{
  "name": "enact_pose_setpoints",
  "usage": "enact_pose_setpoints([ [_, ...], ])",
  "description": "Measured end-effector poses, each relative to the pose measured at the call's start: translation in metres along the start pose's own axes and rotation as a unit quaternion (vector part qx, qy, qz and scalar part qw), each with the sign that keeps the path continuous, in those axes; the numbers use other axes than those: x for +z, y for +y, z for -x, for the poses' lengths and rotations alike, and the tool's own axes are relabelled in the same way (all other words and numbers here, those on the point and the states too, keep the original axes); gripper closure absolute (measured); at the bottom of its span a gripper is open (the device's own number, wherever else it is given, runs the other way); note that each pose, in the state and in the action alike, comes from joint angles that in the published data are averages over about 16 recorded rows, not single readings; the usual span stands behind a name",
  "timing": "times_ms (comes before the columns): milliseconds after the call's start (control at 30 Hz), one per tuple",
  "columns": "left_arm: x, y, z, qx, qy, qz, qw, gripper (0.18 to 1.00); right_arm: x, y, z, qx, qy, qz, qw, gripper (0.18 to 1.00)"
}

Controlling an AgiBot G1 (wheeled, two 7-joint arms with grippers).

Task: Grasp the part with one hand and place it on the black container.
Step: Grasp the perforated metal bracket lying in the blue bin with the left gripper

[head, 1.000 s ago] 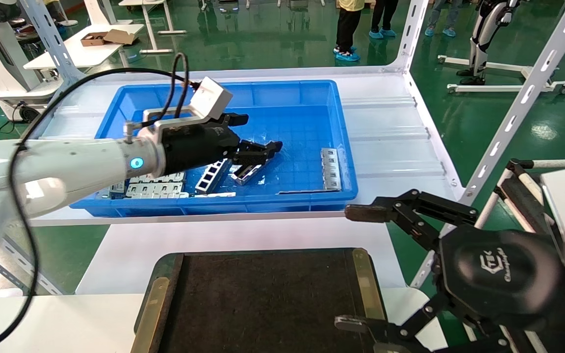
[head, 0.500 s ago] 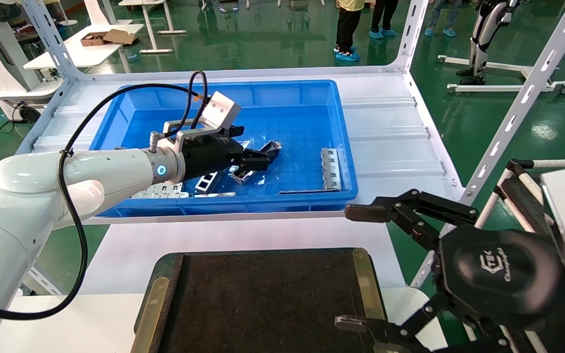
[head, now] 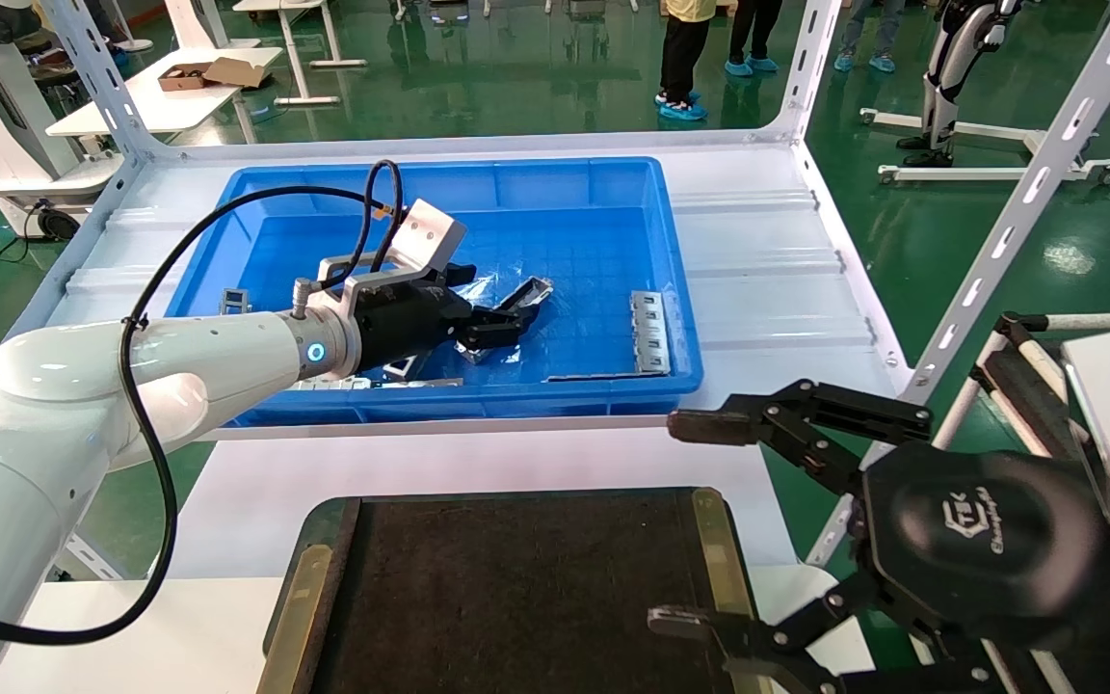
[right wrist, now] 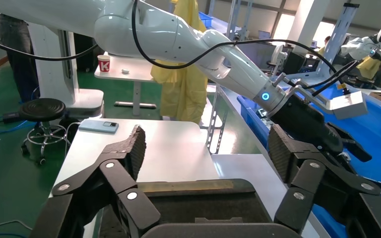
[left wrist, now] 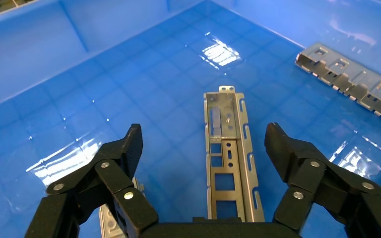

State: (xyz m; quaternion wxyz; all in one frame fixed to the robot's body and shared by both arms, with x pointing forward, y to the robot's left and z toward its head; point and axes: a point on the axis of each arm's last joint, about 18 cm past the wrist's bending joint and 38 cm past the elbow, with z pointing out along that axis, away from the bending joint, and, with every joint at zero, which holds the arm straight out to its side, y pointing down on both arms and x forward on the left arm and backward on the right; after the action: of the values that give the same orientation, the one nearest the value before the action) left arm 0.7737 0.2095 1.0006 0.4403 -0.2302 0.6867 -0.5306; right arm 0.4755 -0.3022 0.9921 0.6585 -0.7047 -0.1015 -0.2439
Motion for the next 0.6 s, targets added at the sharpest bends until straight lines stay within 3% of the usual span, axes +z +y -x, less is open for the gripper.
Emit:
enact_pose_setpoints([
  [300, 0.0, 0.007, 0.0, -0.007, -0.002, 0.006, 1.0, 0.367, 0.0, 0.0, 0.0, 0.0, 0.0, 0.0, 1.0, 0.385],
  [600, -0.001, 0.012, 0.0, -0.013, -0.002, 0.008, 0.9999, 0.555, 0.0, 0.0, 0.0, 0.0, 0.0, 0.0, 1.0, 0.604],
])
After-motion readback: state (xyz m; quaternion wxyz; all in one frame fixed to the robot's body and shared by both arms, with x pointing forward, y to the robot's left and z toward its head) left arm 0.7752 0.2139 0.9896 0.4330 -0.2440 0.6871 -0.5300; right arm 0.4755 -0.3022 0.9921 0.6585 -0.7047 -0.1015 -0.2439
